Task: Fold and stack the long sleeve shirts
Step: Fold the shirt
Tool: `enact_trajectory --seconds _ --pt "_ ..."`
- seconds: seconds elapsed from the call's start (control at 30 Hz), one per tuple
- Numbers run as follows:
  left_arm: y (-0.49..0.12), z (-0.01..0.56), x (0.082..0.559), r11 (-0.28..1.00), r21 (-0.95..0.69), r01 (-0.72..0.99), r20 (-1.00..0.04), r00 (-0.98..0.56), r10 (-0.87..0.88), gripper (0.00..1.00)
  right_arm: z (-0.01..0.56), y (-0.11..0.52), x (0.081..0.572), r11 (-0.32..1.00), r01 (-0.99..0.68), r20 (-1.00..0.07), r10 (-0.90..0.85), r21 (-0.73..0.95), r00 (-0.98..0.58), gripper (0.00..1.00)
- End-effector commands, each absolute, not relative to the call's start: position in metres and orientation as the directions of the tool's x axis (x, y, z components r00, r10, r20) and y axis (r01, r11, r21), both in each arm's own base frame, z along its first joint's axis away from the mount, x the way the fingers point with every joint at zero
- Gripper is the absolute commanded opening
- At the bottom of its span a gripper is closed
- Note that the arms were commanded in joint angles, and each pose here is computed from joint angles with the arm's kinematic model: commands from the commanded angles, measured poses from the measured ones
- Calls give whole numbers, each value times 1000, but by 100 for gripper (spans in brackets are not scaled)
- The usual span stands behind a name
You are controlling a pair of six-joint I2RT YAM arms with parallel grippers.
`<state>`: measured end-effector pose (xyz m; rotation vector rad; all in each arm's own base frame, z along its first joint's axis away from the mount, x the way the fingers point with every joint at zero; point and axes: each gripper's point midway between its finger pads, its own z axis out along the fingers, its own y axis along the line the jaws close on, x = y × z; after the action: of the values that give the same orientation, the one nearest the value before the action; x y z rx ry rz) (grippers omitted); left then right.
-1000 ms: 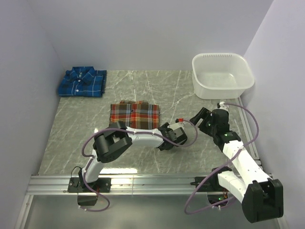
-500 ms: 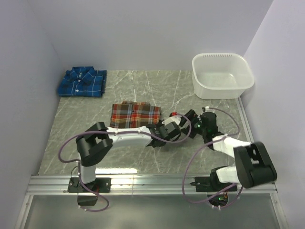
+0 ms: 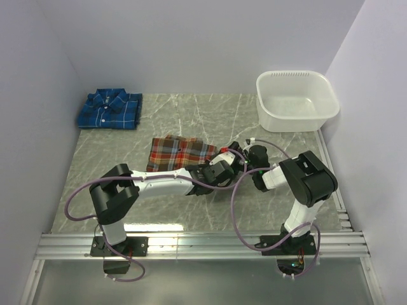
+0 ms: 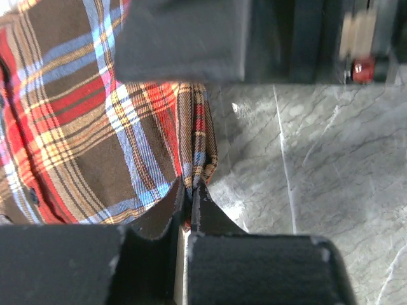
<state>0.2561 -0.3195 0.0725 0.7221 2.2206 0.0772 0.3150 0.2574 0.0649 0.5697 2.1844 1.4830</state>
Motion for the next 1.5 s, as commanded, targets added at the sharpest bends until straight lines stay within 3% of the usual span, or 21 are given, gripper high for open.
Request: enact_trajectory --seconds 0.0,0.33,0.77,0.97,1.13,1.27,1.3,1.33,1.4,1.47 --pt "-326 92 259 869 196 454 -725 -530 440 1 92 269 331 287 -1 -171 566 958 -806 95" --pt "-325 104 264 882 160 443 -745 -532 403 1 54 277 319 467 97 -201 547 879 -813 94" --pt "-337 115 259 886 69 458 -762 -550 343 0 42 306 327 448 107 -162 521 888 -838 89" --pt "-347 112 254 888 2 459 -753 -583 303 1 38 313 335 436 101 -160 523 894 -837 81" --pt "-362 118 243 879 -133 457 -748 -628 213 3 36 318 343 447 80 -179 506 891 -843 65" --pt "-366 122 238 881 -196 431 -734 -660 160 8 35 319 345 469 43 -218 488 882 -845 37" --pt "-362 123 238 889 -191 415 -730 -666 154 17 32 318 344 485 46 -222 480 873 -849 16" --pt "-361 129 239 895 -209 394 -733 -669 124 23 33 317 343 494 38 -232 474 869 -850 9" --pt "-353 138 244 911 -207 357 -744 -662 90 39 30 311 342 532 19 -264 451 846 -852 1" --pt "-338 155 250 924 -233 304 -752 -659 28 55 29 306 340 571 -22 -301 399 820 -866 0"
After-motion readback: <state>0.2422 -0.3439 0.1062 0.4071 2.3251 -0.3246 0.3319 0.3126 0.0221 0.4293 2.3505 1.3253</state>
